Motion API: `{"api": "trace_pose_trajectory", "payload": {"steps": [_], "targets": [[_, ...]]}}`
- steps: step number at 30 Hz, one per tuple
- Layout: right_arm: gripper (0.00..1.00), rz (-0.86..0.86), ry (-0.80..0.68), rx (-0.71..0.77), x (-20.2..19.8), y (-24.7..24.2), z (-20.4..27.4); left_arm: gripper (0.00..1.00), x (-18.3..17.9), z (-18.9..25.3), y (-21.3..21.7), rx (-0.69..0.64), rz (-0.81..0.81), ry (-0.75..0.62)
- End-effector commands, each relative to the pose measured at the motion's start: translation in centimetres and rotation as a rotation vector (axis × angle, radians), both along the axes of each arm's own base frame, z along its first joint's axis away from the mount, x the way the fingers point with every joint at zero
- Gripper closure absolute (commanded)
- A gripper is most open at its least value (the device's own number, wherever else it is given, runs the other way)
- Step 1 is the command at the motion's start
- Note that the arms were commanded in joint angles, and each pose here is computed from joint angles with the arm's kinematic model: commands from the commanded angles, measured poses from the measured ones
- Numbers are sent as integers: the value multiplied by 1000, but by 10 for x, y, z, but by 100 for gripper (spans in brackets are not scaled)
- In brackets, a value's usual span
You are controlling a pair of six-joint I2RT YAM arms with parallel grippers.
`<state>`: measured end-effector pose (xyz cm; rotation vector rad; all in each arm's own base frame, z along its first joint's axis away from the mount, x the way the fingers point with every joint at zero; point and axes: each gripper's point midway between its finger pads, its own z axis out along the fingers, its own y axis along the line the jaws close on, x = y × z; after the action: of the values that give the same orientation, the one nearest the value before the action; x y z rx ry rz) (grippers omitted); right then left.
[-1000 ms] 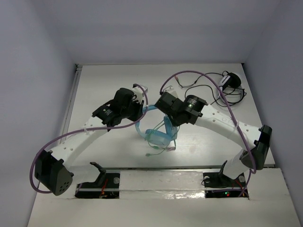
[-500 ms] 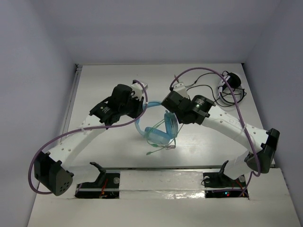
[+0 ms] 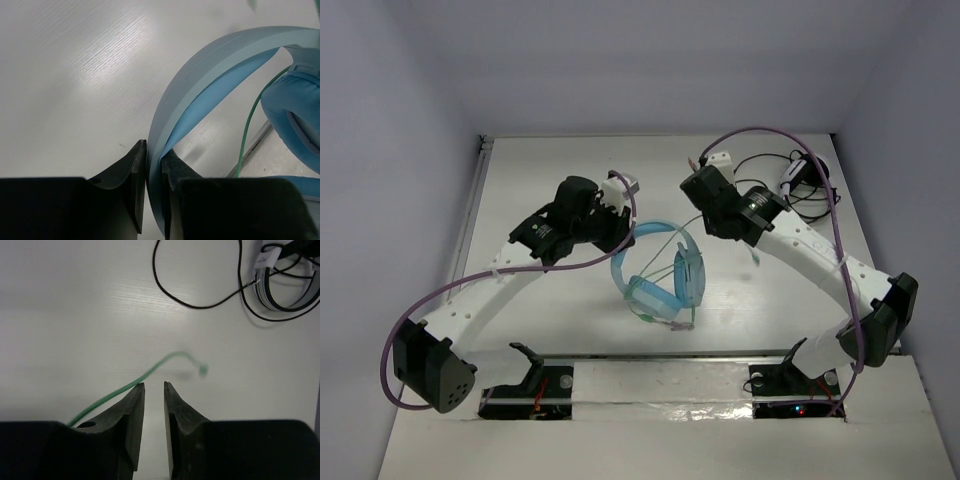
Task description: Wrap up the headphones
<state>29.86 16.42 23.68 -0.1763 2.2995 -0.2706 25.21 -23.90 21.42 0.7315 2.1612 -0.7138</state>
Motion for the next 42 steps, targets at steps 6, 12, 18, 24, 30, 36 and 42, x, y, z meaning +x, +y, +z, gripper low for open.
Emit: {"api": "trace_pose_trajectory", "payload": {"steps": [6,12,18,24,30,36,42], "targets": [[82,52,-118,205,9,23,23,100,-3,61,-24,-208,-77,-61],[90,106,-181,370,6,38,6,100,8,82,-17,-194,-11,-95],[94,232,-311,632,31,59,32,100,20,71,7,-48,104,-77],[96,484,-357,864,61,83,45,100,1,74,5,-52,51,-11],[70,900,-348,969,49,121,52,100,-20,112,-9,-138,-58,23],[45,1123,-124,951,50,150,18,100,-46,130,-28,-168,-170,57],[41,1240,-56,954,31,152,8,100,-50,138,-32,-185,-191,58]]}}
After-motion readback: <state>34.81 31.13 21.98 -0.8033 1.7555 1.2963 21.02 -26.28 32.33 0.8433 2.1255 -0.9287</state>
